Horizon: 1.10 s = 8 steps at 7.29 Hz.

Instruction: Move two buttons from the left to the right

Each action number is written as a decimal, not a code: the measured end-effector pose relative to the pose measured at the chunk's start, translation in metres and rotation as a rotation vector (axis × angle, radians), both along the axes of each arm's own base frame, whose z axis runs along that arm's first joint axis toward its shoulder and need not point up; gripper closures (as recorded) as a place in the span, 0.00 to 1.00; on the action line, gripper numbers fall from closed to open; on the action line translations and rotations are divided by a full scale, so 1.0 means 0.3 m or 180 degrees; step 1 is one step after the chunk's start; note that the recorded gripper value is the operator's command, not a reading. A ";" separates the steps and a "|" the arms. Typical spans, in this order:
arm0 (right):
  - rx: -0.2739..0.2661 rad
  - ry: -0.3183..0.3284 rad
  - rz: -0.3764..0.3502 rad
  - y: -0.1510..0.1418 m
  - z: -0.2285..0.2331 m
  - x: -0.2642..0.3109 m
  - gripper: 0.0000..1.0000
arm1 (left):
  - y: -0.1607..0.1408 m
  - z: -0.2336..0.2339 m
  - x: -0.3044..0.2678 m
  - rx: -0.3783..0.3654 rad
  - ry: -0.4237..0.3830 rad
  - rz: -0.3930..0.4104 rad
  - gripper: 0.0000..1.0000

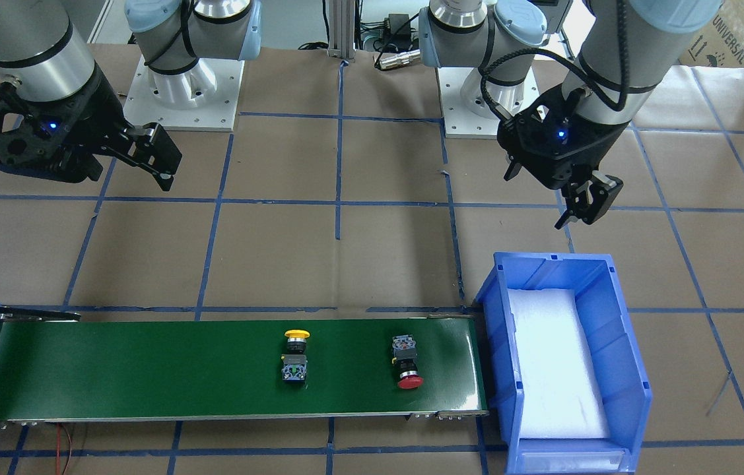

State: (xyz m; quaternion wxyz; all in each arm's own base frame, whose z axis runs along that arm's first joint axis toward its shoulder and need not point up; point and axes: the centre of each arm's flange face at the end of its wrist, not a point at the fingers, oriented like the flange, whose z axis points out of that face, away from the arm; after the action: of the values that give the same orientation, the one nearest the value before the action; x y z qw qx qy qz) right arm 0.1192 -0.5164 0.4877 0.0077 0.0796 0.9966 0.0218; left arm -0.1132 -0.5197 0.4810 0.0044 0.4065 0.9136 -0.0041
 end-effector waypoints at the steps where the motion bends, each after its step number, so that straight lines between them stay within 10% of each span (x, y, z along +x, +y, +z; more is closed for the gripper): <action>1: -0.0001 -0.0001 0.0000 0.000 0.000 0.000 0.00 | 0.018 0.013 0.003 -0.0012 -0.0008 0.0598 0.00; 4: 0.0002 0.0005 -0.0002 -0.002 -0.003 -0.001 0.00 | 0.038 0.033 -0.006 -0.0030 0.0030 0.1974 0.00; 8: 0.0002 -0.0003 -0.0001 -0.002 -0.004 0.000 0.00 | 0.080 0.028 -0.009 0.0074 -0.0020 0.2364 0.00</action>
State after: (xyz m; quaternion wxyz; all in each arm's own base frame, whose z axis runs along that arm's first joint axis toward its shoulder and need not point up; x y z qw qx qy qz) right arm 0.1192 -0.5170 0.4864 0.0082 0.0797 0.9965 0.0221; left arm -0.1157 -0.4959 0.4893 0.0038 0.0473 0.9988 0.0093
